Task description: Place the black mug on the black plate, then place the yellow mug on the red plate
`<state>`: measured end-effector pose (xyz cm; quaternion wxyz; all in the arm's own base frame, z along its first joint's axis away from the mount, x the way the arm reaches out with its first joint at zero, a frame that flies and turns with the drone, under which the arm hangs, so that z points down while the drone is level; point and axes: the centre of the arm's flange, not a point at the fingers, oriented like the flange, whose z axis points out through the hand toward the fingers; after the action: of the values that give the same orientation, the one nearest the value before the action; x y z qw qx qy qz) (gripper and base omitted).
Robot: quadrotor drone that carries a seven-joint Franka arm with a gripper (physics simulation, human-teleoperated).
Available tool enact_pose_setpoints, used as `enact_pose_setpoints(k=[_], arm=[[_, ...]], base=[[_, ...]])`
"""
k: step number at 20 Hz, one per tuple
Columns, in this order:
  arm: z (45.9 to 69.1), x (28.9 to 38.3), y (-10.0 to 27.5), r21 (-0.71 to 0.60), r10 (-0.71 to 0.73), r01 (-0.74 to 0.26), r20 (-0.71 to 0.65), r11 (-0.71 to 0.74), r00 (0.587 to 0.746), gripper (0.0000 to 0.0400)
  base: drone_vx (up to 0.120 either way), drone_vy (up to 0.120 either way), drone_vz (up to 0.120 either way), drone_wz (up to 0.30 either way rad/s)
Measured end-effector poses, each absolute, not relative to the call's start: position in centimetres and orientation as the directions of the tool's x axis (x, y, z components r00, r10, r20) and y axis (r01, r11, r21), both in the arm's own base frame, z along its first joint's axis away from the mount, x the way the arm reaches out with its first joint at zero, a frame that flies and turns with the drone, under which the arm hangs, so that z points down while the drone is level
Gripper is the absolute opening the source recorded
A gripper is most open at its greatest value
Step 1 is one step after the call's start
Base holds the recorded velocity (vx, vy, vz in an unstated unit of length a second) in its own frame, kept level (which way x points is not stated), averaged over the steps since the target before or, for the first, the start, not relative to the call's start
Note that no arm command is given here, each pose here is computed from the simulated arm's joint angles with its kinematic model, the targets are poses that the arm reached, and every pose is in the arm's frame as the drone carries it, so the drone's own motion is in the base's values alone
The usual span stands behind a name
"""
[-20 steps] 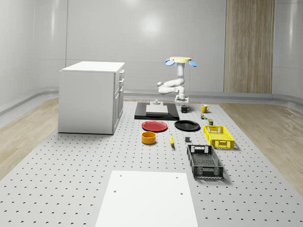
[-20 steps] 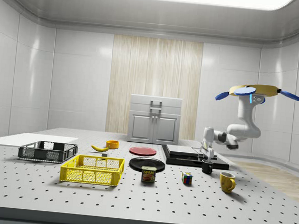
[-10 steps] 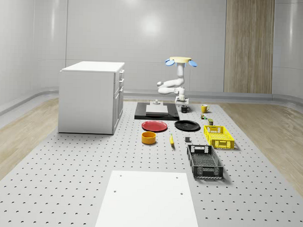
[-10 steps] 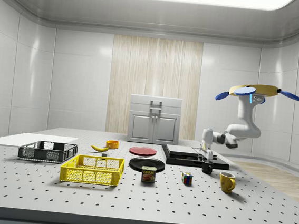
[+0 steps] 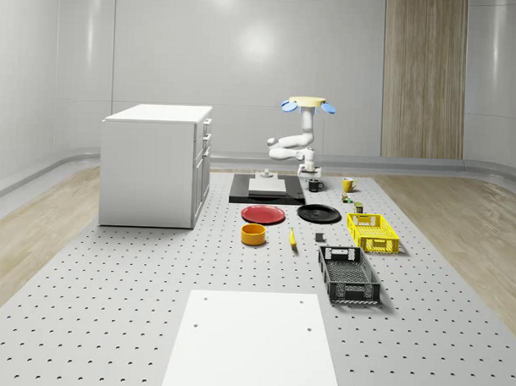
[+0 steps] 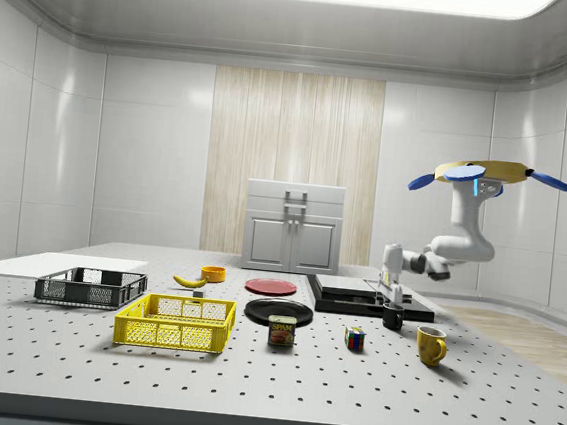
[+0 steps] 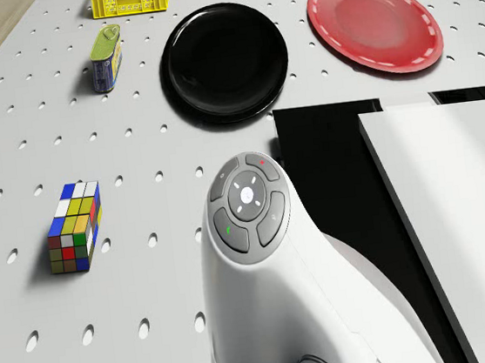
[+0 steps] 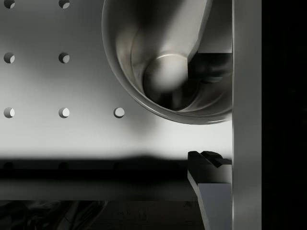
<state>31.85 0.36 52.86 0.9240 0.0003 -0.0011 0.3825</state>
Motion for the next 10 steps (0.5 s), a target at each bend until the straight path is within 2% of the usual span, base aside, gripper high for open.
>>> enact_pose_setpoints(k=[4,10], arm=[[52.87,31.87,0.38,0.0,0.707,-0.707,0.002,0.707,0.707,0.0136],[52.88,31.87,0.39,0.0,0.707,-0.707,0.002,0.707,0.707,0.0116]], base=[[0.0,0.0,0.0,0.0],[0.0,0.0,0.0,0.0]])
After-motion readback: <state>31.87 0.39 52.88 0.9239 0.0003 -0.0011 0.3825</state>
